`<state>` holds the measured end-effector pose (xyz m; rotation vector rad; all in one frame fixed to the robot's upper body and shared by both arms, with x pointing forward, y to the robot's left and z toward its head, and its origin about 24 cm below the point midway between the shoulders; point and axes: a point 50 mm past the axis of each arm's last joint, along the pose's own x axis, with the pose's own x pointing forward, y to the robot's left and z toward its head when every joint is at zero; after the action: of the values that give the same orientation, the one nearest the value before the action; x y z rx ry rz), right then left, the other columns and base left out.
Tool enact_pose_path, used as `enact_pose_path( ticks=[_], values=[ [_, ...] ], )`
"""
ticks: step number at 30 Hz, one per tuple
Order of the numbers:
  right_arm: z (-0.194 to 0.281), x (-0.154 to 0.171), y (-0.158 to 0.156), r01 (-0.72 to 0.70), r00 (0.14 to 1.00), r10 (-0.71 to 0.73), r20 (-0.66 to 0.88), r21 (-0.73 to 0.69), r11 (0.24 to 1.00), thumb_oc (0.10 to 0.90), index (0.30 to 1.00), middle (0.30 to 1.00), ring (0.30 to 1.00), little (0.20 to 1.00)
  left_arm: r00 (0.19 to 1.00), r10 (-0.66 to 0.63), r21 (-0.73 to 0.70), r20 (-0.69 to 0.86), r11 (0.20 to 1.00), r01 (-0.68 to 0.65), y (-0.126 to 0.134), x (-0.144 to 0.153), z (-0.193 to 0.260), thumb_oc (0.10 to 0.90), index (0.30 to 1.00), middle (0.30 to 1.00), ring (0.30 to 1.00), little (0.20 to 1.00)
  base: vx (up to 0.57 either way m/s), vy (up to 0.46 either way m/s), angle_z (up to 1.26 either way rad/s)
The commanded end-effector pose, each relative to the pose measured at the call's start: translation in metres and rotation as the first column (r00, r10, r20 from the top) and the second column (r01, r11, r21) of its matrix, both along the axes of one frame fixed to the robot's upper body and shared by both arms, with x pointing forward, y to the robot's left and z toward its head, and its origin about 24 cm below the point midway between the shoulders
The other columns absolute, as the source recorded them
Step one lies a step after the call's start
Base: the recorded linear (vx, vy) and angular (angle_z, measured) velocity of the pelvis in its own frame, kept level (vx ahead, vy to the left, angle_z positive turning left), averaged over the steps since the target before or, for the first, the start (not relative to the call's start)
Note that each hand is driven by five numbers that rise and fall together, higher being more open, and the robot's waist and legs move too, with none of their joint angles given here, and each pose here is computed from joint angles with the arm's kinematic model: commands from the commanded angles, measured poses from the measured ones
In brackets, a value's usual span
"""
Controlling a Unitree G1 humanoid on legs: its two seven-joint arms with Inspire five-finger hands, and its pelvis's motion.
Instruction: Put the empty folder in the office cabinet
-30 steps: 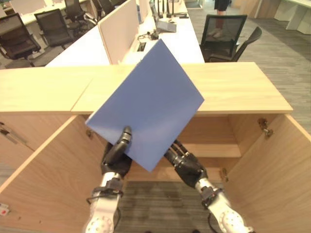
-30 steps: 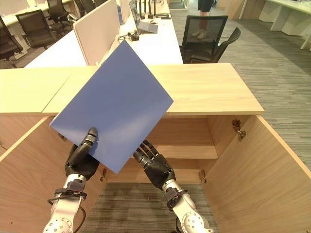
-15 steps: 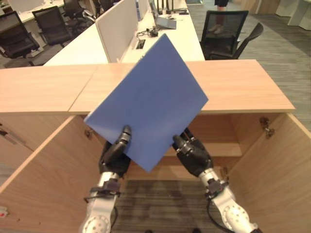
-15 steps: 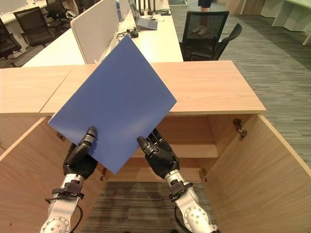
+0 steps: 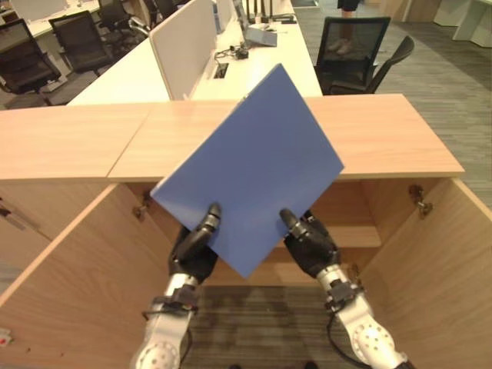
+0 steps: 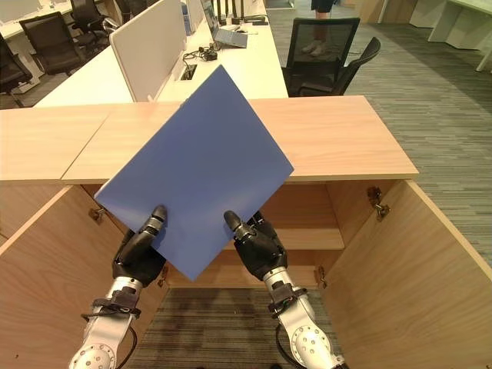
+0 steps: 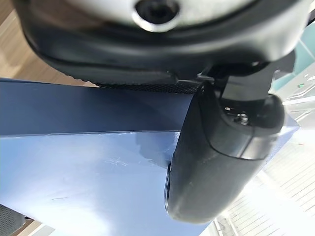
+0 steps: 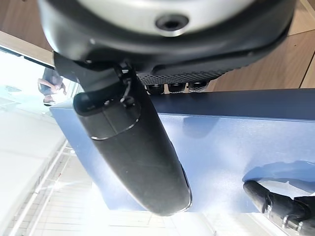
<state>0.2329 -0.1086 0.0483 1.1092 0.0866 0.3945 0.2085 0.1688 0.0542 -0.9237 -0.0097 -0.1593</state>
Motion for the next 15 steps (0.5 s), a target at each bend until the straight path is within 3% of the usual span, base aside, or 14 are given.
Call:
enact_pose_path(
  ticks=[1, 8, 15],
  values=[
    [0.073, 0.022, 0.026, -0.097, 0.945, 0.043, 0.325, 0.154, 0.983, 0.8, 0.9, 0.9, 0.9, 0.9, 0.951, -0.18, 0.082, 0.25, 0.983, 0.165, -0.02, 0.02, 0.039, 0.4, 0.3, 0.3, 0.3, 0.3, 0.0, 0.0, 0.0],
    [0.069, 0.028, 0.027, -0.095, 0.952, 0.051, 0.302, 0.132, 0.987, 0.8, 0.9, 0.9, 0.9, 0.9, 0.916, -0.319, 0.144, 0.243, 0.946, 0.291, -0.03, 0.019, 0.037, 0.4, 0.3, 0.3, 0.3, 0.3, 0.0, 0.0, 0.0],
    [0.074, 0.033, 0.025, -0.075, 0.947, 0.024, 0.322, 0.147, 0.986, 0.8, 0.9, 0.9, 0.9, 0.9, 0.907, -0.351, 0.149, 0.232, 0.934, 0.324, -0.029, 0.018, 0.034, 0.4, 0.3, 0.3, 0.3, 0.3, 0.0, 0.0, 0.0]
  ],
)
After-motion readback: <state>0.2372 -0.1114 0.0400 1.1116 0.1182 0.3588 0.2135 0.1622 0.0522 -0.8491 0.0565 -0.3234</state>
